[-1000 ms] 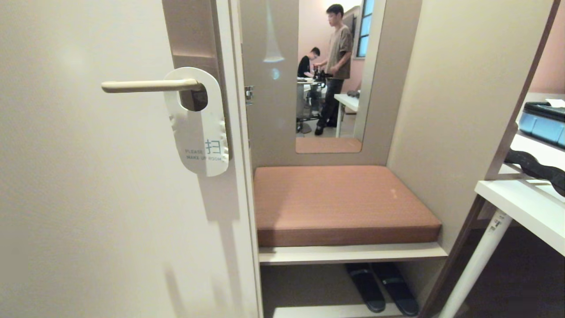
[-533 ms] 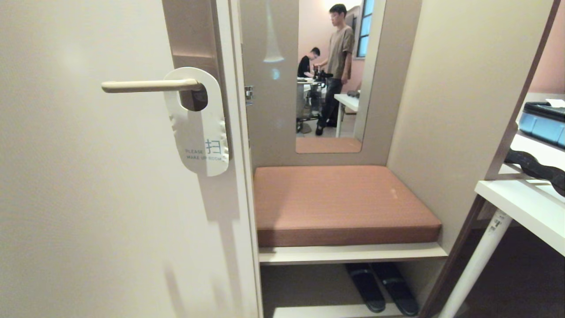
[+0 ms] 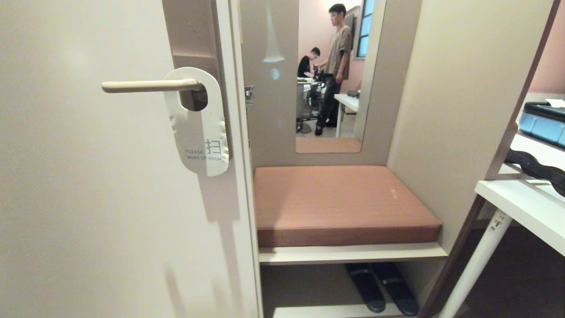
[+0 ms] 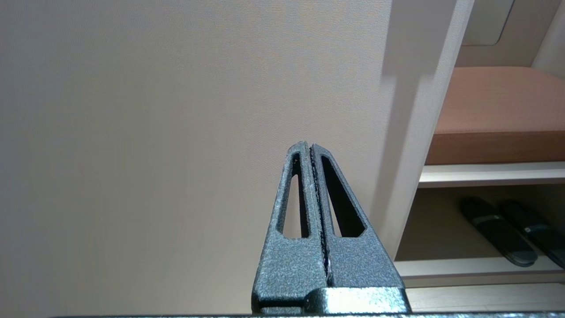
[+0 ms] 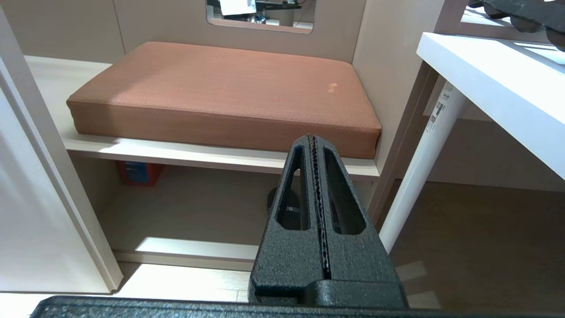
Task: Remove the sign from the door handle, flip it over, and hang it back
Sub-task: Take down the sign
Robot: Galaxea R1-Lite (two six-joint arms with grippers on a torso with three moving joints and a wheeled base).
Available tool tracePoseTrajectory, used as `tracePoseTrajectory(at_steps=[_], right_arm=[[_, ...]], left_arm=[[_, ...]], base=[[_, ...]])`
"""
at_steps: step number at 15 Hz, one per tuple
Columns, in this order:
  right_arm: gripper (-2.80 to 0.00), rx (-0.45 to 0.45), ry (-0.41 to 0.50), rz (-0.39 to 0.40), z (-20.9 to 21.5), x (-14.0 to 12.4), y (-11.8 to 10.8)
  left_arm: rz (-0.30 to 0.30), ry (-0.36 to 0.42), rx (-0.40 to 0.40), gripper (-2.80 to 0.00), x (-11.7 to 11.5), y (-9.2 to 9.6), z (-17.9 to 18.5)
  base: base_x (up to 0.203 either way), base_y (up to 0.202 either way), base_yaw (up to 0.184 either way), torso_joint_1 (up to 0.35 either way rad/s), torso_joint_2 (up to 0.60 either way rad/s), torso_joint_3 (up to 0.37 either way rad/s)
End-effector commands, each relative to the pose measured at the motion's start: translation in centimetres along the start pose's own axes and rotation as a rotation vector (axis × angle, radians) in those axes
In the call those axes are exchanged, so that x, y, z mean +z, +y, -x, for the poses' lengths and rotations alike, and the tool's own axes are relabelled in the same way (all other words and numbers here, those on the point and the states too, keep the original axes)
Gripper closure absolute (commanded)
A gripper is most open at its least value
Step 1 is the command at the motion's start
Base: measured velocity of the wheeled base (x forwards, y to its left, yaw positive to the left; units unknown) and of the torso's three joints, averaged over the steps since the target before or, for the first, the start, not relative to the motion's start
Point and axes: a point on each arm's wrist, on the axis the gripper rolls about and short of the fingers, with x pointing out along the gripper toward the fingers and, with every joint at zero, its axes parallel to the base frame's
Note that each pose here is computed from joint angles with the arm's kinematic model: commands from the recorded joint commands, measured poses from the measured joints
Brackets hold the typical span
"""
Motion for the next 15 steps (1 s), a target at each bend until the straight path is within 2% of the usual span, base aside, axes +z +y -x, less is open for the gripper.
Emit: tracePoseTrajectory(at_steps=[1, 15], right_arm=[[0.00, 0.001, 0.000, 0.001, 0.00, 0.00, 0.00], [0.00, 0.000, 0.001, 0.001, 0.00, 0.00, 0.00]], left_arm=[[0.000, 0.000, 0.000, 0.00, -0.01, 0.00, 0.00], [0.003, 0.000, 0.000, 0.00, -0.01, 0.00, 0.00]], base=[[0.000, 0.000, 0.000, 0.000, 0.00, 0.000], [0.000, 0.000, 0.000, 0.000, 0.00, 0.000]])
